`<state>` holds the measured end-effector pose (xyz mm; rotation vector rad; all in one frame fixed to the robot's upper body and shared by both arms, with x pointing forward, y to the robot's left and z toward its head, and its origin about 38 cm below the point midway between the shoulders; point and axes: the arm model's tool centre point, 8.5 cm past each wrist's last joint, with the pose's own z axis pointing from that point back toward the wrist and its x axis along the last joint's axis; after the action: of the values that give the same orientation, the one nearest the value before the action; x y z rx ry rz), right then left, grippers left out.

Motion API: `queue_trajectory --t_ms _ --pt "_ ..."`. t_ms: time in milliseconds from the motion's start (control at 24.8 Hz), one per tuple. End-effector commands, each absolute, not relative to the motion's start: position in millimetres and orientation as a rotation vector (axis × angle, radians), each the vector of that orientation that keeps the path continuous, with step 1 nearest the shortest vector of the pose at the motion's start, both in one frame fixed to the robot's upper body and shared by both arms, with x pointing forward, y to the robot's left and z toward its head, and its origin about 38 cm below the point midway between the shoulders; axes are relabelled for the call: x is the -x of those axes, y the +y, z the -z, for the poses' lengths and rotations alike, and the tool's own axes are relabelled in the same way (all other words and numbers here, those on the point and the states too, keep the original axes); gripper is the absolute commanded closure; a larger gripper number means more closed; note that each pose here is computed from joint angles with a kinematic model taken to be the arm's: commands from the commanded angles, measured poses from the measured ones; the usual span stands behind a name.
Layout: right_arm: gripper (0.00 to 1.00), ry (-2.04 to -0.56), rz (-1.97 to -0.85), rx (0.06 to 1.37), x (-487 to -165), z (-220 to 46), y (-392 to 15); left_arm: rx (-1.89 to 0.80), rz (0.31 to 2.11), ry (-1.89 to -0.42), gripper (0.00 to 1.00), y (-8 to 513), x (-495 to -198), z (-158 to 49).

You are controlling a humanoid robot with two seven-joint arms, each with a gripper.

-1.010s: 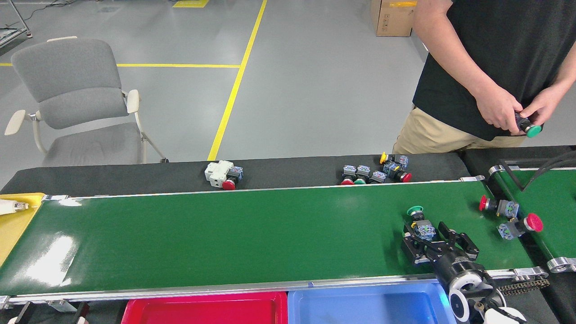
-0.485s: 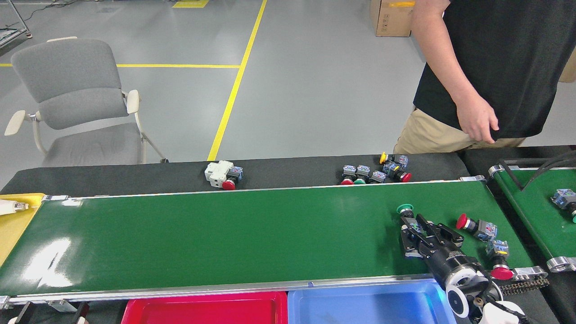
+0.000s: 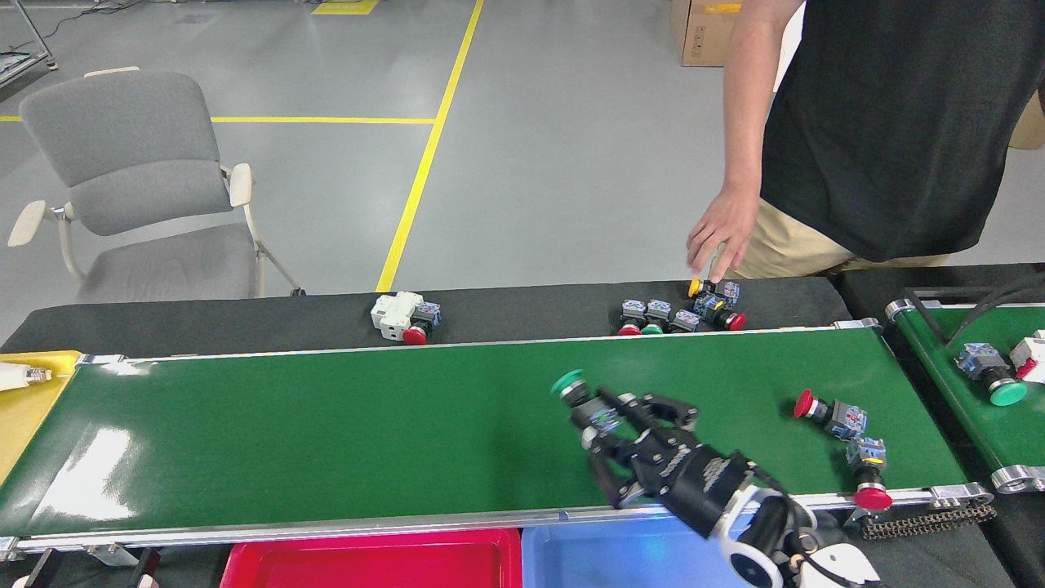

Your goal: Pick switch part from conveyor to tray

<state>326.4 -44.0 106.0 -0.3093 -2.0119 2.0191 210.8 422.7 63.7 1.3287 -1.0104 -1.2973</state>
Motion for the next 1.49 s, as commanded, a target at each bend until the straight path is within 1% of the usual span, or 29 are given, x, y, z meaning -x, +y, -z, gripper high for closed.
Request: queue_trajectory --t_ms 0,40,121,162,283,323,404,444,485,525,565,646,727,808,848,929,1010,1212,1454 --pt "0.49 -2.083 -2.111 0.216 -306 -104 -22 -1.363 1.285 -1.0 0.0 426 -213 -70" --pt "0.17 -2.074 -2.107 0.186 -301 -98 -16 -1.36 1.288 -1.001 0.0 426 -213 -69" --pt "0.09 -2.05 -2.068 0.142 -296 -87 -9 -1.36 1.288 -1.001 0.0 426 -213 -69" --pt "0.03 -2.048 -2.056 0.13 -293 -84 -8 -1.358 1.287 -1.003 0.0 426 -213 -69" --pt "0.02 -2.077 -2.001 0.134 -292 -84 -12 -1.342 1.301 -1.021 0.0 423 -213 -69" --pt "0.03 -2.095 -1.962 0.142 -291 -85 -13 -1.335 1.309 -1.025 0.0 423 -213 -69" --pt "0.06 -2.126 -1.817 0.24 -297 -93 -32 -1.328 1.31 -1.012 0.0 424 -210 -69" --pt "0.07 -2.093 -1.723 0.337 -305 -94 -54 -1.324 1.31 -1.007 0.0 424 -210 -68" --pt "0.09 -2.015 -1.633 0.436 -311 -89 -84 -1.316 1.311 -1.003 0.0 424 -210 -67" --pt "0.12 -1.964 -1.582 0.495 -314 -85 -103 -1.311 1.312 -1.0 0.0 423 -209 -67" --pt "0.13 -1.887 -1.51 0.583 -315 -83 -130 -1.31 1.313 -0.999 0.0 423 -208 -66" --pt "0.13 -1.683 -1.346 0.768 -312 -75 -185 -1.308 1.314 -0.999 0.0 423 -208 -66" --pt "0.1 -1.538 -1.216 0.885 -309 -67 -215 -1.305 1.317 -1.0 0.0 423 -207 -66" --pt "0.04 -1.44 -1.115 0.976 -300 -59 -233 -1.3 1.322 -0.996 0.0 423 -206 -64" --pt "0.03 -1.408 -1.083 1.003 -292 -55 -237 -1.299 1.323 -0.995 0.0 423 -205 -64" --pt "0.02 -1.367 -1.073 1.015 -275 -50 -239 -1.295 1.325 -0.991 0.0 423 -204 -63" --pt "0.02 -1.341 -1.093 1.015 -267 -44 -239 -1.295 1.326 -0.987 0.0 423 -203 -63" --pt "0.02 -1.321 -1.052 1.035 -263 -41 -237 -1.294 1.327 -0.982 0.0 424 -202 -62" --pt "0.02 -1.295 -1.052 1.047 -264 -41 -240 -1.291 1.328 -0.981 0.0 424 -202 -61"
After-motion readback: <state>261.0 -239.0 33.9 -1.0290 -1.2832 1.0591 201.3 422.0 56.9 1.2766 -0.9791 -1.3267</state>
